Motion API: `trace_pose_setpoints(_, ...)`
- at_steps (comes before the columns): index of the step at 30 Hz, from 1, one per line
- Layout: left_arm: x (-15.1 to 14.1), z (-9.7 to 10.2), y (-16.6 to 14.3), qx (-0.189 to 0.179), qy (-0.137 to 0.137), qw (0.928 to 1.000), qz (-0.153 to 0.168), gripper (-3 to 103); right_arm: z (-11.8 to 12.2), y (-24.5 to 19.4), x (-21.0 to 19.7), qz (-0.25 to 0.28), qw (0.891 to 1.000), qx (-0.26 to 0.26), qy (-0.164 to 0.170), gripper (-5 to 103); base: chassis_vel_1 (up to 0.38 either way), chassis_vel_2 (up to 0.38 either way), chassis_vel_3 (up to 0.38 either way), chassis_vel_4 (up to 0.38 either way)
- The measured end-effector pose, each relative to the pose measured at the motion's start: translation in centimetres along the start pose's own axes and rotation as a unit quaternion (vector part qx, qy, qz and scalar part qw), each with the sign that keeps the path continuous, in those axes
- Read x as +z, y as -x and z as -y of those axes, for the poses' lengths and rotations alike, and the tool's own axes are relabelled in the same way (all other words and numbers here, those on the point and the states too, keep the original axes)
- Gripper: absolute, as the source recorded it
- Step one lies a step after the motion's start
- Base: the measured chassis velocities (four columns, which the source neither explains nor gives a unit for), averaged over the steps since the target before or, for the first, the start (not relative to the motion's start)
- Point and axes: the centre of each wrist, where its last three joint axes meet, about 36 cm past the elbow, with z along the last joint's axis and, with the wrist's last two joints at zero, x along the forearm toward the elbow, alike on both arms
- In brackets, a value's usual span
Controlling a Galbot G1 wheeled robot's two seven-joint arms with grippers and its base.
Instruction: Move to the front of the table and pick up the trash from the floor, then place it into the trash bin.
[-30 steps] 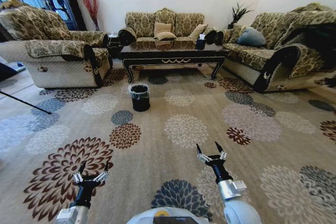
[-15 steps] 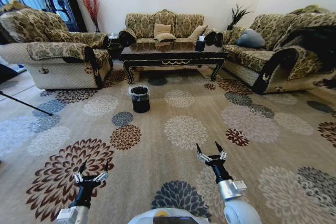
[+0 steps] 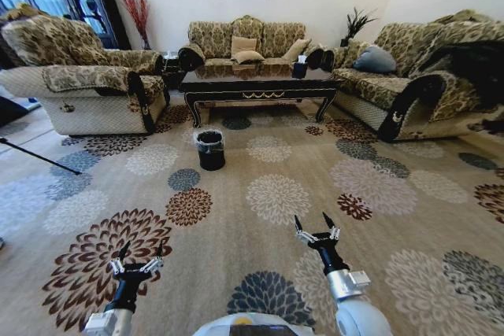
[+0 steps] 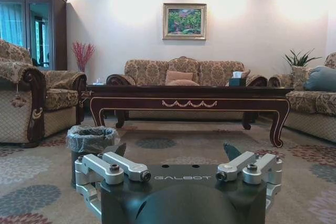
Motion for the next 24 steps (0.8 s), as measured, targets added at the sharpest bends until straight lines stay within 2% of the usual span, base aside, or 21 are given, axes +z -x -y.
trace_pose_setpoints(24,0.00,0.00,0.00,0.000,0.000,1.0000,0.000,100,0.00,0.00,0.00,0.000,1.000,0.000,0.000,100,0.000,0.000,0.000,0.000)
